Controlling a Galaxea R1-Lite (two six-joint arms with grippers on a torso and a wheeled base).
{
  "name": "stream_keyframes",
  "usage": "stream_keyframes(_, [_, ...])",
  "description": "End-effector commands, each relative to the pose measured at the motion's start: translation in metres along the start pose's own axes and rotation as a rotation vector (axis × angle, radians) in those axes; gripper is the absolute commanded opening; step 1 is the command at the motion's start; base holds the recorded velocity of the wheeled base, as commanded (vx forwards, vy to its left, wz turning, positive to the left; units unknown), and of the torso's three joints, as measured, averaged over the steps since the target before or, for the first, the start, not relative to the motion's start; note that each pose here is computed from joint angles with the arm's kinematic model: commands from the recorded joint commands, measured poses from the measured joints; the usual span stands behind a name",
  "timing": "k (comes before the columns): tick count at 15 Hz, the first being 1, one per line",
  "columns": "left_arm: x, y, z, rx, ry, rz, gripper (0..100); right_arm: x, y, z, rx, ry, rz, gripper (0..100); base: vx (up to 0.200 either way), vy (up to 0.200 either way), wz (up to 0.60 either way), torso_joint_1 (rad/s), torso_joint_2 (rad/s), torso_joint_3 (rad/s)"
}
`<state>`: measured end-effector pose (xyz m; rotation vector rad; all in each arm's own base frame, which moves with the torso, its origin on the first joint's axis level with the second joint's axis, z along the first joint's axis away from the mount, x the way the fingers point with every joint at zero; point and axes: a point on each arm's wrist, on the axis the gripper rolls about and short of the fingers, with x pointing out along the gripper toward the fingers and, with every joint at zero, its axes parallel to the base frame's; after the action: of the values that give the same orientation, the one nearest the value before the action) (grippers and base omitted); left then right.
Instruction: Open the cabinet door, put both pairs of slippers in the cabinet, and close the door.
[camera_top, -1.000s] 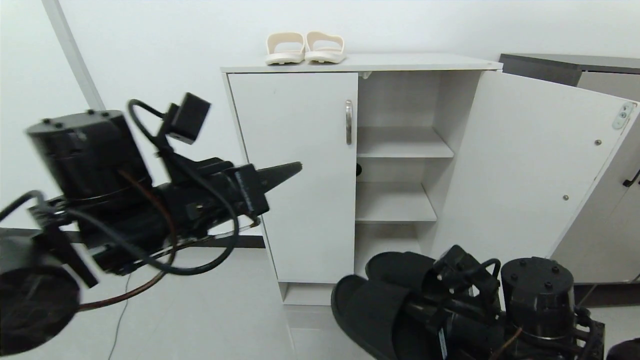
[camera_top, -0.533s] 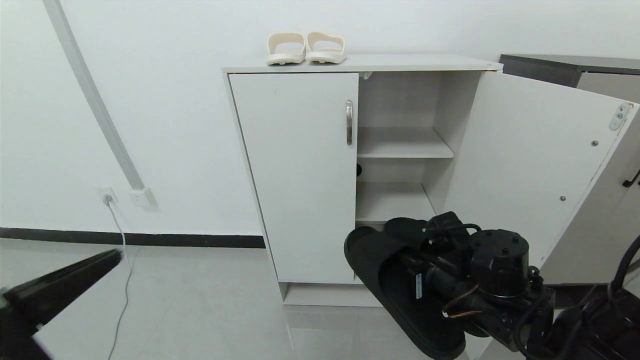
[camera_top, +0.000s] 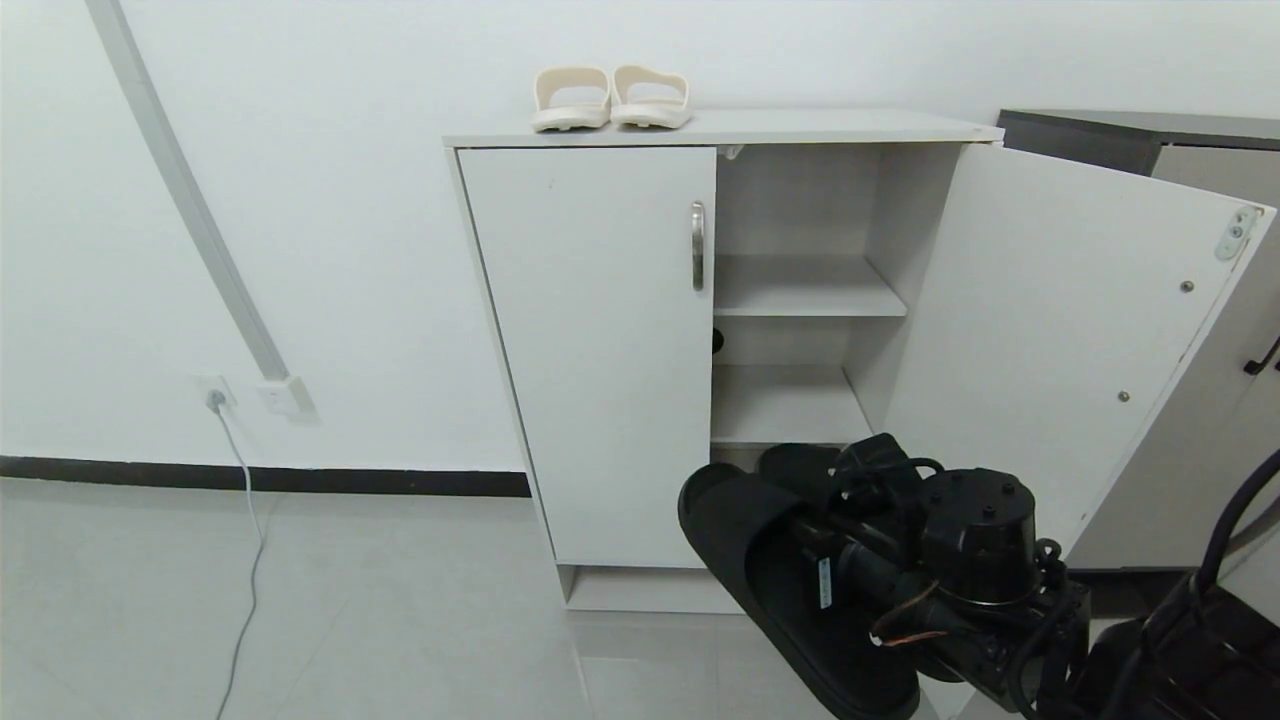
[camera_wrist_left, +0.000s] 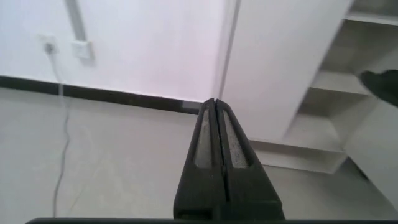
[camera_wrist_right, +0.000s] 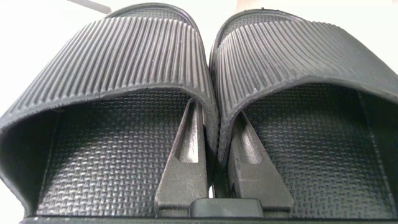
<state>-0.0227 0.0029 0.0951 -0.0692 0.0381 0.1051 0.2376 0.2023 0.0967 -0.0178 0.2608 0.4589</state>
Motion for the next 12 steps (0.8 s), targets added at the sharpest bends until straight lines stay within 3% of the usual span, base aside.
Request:
stream_keyframes(1, [-0.002,0.001,-0.014,0.004,-0.043,0.015,0,0.0,0.0,0.0,0.0,-0.002,0.0,0,0.0,0.0,0.0,0.0,0.0,0.0])
stream_keyframes(3, [0.0,0.0,-0.015,0.028,-0.071,-0.032,0,0.0,0.001,0.0,0.0,-0.002,-0.001,0,0.0,0.0,0.0,0.0,0.0,0.0])
stream_keyframes(4, [0.0,-0.002,-0.019,0.085,-0.035,-0.132,0,0.001,0.002,0.0,-0.001,-0.003,-0.001,0,0.0,0.0,0.0,0.0,0.0,0.0])
stream_keyframes(6, [0.0,-0.003,-0.019,0.118,-0.04,-0.184,0,0.002,0.003,0.0,-0.006,-0.009,0.001,0,0.0,0.0,0.0,0.0,0.0,0.0])
stream_keyframes(8, [0.0,-0.003,-0.019,0.112,-0.039,-0.186,0,0.006,0.008,0.001,-0.01,-0.018,-0.002,0,0.0,0.0,0.0,0.0,0.0,0.0])
stream_keyframes(12, [0.0,-0.003,-0.019,0.098,-0.036,-0.183,0,0.052,0.027,0.015,0.025,-0.112,-0.31,0,0.0,0.0,0.0,0.0,0.0,0.0])
